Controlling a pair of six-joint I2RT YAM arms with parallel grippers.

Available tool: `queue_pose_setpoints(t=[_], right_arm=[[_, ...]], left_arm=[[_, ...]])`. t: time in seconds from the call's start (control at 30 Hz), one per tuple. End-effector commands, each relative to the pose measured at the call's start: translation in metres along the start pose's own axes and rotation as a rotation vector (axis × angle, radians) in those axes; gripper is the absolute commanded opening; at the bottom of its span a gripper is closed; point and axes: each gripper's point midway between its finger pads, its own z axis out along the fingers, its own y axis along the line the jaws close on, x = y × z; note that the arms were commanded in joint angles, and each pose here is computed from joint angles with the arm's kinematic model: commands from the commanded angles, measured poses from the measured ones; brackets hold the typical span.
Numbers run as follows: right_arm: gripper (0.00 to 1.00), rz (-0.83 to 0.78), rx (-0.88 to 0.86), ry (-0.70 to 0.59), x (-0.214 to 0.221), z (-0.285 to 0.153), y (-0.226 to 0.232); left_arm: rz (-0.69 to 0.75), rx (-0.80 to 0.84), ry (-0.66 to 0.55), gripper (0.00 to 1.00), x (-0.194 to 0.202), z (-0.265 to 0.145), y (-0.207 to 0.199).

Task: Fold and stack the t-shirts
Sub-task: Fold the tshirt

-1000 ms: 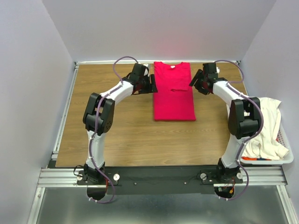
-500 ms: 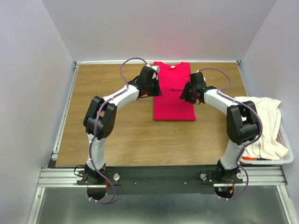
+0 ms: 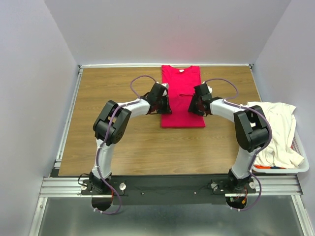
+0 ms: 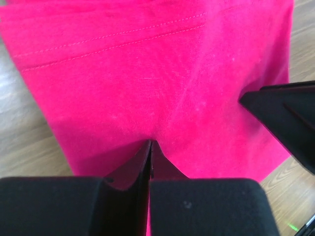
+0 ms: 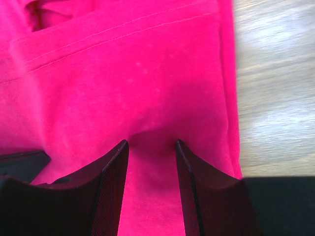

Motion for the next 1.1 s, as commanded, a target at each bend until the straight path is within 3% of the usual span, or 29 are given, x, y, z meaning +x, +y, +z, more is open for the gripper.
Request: queue_pose_setpoints(t=[0.0,0.3,0.57,0.8,1.07], right_arm=[[0.50,-0.059,0.059,0.097,0.051,0.009,-0.012],[0.50,-0.134,0.007,0.181,0.107,-0.004,0.016],[0.50,-0.130,-0.080,0.218,0.142,-0.041,0.037],[0.51,-0.066,-0.123,0.233,0.163,-0.078,0.024],[0.51,-0.039,-0.075,0.253,0.183,-0.085,-0.005]], left_arm=[[-0.064,-0.028,0.052,0.07,0.033,-0.010,0.015],[-0.107,-0.041,0.047,0.06,0.067,-0.051,0.026],[-0.114,-0.089,0.072,0.06,0.103,-0.088,0.051],[-0.076,-0.127,0.079,0.06,0.113,-0.108,0.065],[-0.043,-0.089,0.080,0.06,0.106,-0.109,0.057]])
